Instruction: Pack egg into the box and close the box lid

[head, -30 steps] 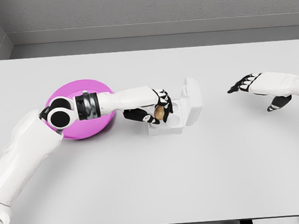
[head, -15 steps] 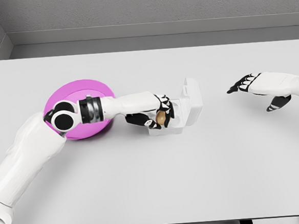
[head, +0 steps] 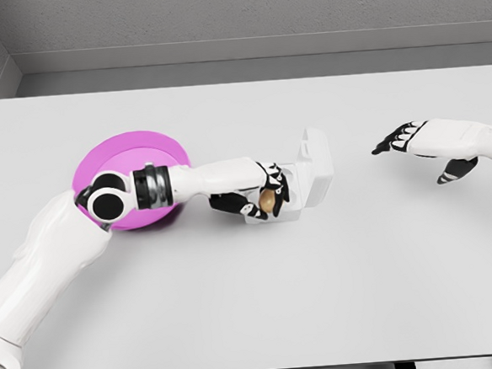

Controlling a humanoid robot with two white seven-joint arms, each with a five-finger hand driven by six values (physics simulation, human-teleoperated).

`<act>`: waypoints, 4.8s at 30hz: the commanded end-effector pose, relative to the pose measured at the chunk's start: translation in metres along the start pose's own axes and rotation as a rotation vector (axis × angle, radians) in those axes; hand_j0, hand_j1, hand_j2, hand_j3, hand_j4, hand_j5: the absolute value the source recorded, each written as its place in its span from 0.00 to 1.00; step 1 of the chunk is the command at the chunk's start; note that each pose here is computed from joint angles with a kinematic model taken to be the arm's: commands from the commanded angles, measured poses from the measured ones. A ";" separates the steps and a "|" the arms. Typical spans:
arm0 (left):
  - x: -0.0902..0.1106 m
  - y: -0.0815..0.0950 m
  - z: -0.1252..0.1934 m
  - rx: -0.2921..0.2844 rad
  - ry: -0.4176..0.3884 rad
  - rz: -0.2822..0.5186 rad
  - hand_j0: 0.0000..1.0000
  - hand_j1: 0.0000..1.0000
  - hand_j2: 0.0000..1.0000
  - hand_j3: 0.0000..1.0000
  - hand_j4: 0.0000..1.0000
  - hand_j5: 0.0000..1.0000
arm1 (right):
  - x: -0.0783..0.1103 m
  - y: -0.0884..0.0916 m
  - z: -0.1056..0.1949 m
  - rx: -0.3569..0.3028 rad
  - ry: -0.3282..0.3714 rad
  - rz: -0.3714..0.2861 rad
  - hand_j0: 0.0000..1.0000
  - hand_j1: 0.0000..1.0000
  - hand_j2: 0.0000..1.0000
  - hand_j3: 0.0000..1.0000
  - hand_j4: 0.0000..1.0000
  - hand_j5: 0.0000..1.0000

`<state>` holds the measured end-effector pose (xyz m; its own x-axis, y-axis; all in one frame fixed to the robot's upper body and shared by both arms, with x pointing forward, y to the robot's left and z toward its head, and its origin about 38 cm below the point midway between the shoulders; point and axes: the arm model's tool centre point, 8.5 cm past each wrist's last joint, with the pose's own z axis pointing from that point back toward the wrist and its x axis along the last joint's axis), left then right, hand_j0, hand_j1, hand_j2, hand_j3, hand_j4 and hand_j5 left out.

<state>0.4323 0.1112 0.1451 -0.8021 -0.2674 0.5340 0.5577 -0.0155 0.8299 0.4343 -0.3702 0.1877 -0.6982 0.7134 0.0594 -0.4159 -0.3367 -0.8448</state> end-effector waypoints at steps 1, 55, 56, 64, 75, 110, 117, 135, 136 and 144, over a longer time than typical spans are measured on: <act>-0.001 0.000 0.002 0.006 0.002 0.008 0.31 0.31 0.31 0.31 0.31 0.31 | 0.001 -0.002 0.000 -0.005 -0.003 -0.001 1.00 1.00 1.00 1.00 1.00 1.00; -0.006 0.037 0.003 0.038 0.030 -0.044 0.31 0.31 0.31 0.31 0.31 0.31 | 0.002 -0.001 0.000 -0.005 -0.005 -0.001 1.00 1.00 1.00 1.00 1.00 1.00; -0.005 0.036 -0.001 0.035 0.023 -0.044 0.31 0.31 0.31 0.31 0.31 0.31 | 0.001 -0.001 0.000 -0.004 -0.003 -0.001 1.00 1.00 1.00 1.00 1.00 1.00; -0.017 0.024 0.004 0.019 0.062 -0.016 0.31 0.31 0.31 0.31 0.31 0.31 | 0.002 -0.001 0.000 -0.005 -0.005 -0.001 1.00 1.00 1.00 1.00 1.00 1.00; -0.017 0.024 0.005 0.020 0.061 -0.015 0.34 0.34 0.34 0.34 0.34 0.34 | 0.002 -0.002 0.000 -0.006 -0.005 0.001 1.00 1.00 1.00 1.00 1.00 1.00; -0.019 0.029 0.017 0.056 0.069 -0.008 0.97 0.97 0.97 0.97 0.97 0.97 | 0.010 -0.006 -0.002 -0.015 -0.028 0.019 1.00 1.00 1.00 1.00 1.00 1.00; -0.008 0.047 0.028 0.090 0.055 -0.055 0.97 0.97 0.97 0.97 0.97 0.97 | 0.010 -0.006 -0.002 -0.012 -0.028 0.018 1.00 1.00 1.00 1.00 1.00 1.00; 0.006 0.069 0.087 0.133 0.054 -0.084 0.99 0.99 0.99 0.99 0.99 0.99 | 0.036 -0.010 -0.041 -0.042 -0.120 0.006 1.00 1.00 1.00 1.00 1.00 1.00; 0.007 0.072 0.098 0.135 0.062 -0.088 0.99 0.99 0.99 0.99 0.99 0.99 | 0.036 -0.010 -0.041 -0.042 -0.119 0.006 1.00 1.00 1.00 1.00 1.00 1.00; 0.019 0.066 0.146 0.115 0.087 -0.074 1.00 1.00 1.00 1.00 1.00 1.00 | 0.060 -0.023 -0.047 -0.067 -0.184 0.054 1.00 1.00 1.00 1.00 1.00 1.00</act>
<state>0.4236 0.2401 0.2276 -0.8162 -0.3492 0.4603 0.4682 0.0669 0.8811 0.4318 -0.2974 0.1827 -0.8045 0.5850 0.1029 -0.3506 -0.3279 -0.8772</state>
